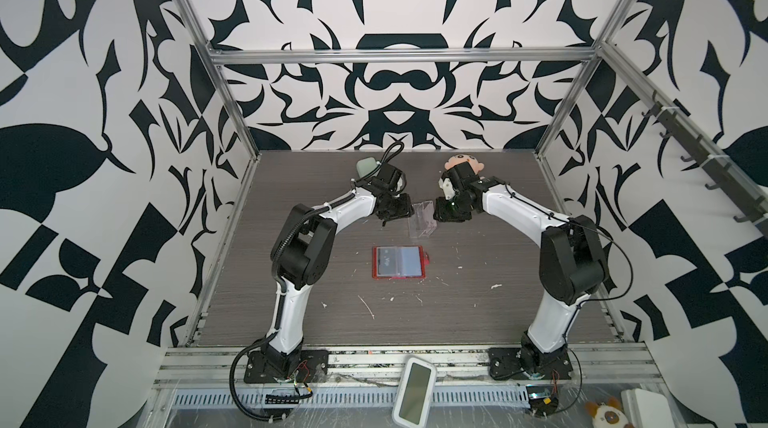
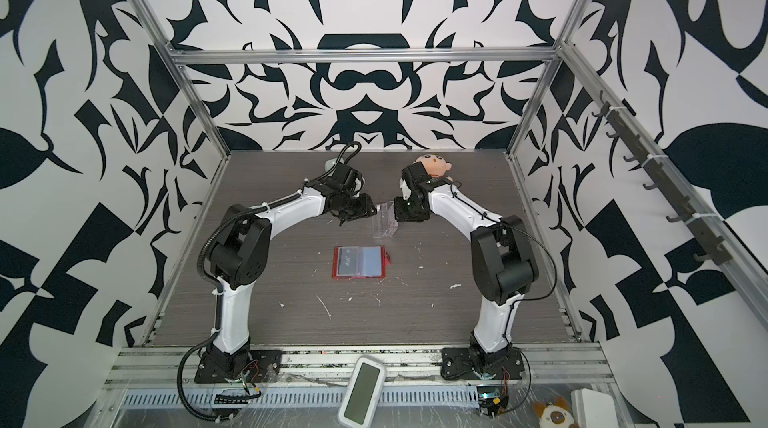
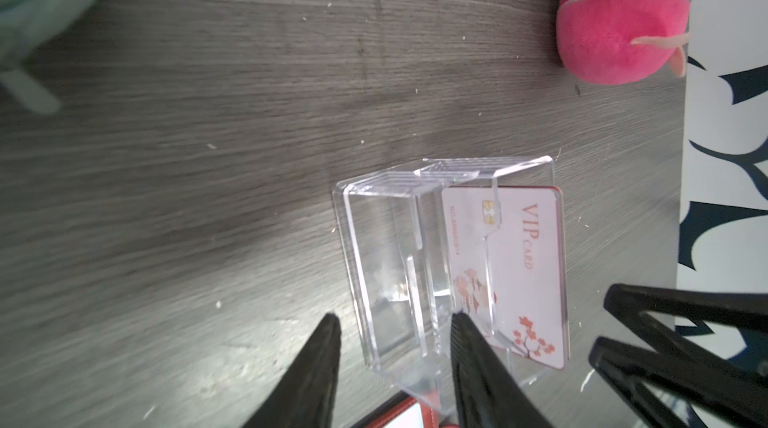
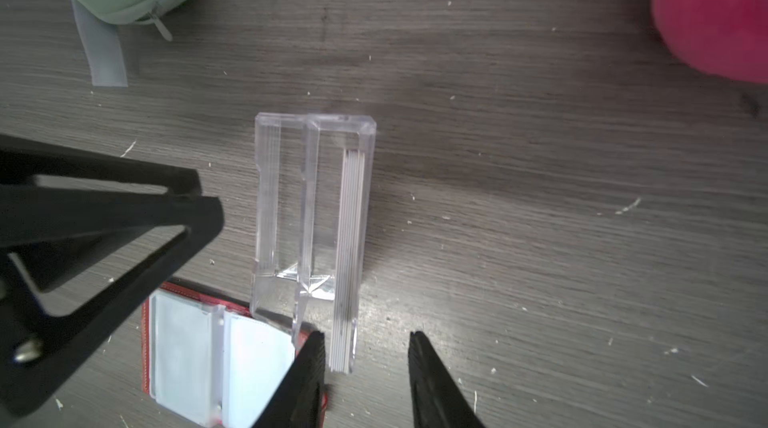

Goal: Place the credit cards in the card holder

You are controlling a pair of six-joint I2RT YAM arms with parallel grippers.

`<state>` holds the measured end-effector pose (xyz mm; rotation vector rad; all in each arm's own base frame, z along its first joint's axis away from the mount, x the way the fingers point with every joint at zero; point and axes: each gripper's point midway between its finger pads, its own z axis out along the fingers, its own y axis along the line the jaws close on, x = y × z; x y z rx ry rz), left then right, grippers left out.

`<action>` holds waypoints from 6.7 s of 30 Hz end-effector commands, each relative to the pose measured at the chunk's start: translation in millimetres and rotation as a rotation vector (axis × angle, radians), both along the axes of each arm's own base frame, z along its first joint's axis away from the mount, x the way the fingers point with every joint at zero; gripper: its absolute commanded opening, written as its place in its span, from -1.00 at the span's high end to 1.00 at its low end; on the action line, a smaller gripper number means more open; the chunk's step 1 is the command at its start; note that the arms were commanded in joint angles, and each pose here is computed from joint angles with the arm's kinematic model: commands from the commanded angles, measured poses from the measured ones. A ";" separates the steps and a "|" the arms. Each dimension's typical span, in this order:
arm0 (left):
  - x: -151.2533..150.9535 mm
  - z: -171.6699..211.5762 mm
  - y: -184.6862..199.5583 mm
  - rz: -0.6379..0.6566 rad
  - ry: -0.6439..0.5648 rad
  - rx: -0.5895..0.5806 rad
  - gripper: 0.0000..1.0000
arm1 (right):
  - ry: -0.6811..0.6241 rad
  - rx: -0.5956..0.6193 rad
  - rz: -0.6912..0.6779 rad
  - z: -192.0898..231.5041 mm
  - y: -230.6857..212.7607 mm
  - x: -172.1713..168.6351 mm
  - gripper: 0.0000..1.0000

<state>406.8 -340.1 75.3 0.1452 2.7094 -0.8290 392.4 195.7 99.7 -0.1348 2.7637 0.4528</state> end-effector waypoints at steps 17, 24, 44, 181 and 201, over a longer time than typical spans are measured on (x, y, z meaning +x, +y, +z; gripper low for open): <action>-3.3 -33.0 -7.3 -0.012 0.147 -0.029 0.16 | 0.015 0.007 0.034 4.1 17.4 31.2 0.12; -5.8 -45.2 -2.5 0.008 0.182 0.004 0.21 | 0.038 -0.011 0.031 -4.5 17.2 34.7 0.13; -9.7 -61.3 4.8 0.055 0.229 0.042 0.23 | 0.095 -0.172 0.036 -20.5 4.4 31.5 0.21; -154.1 -71.2 113.4 0.141 0.240 0.027 0.43 | 0.235 0.369 0.171 -52.5 104.8 -115.9 1.00; -158.3 -71.5 119.8 0.179 0.239 0.017 1.00 | 0.156 0.304 0.123 -38.8 87.6 -111.7 1.00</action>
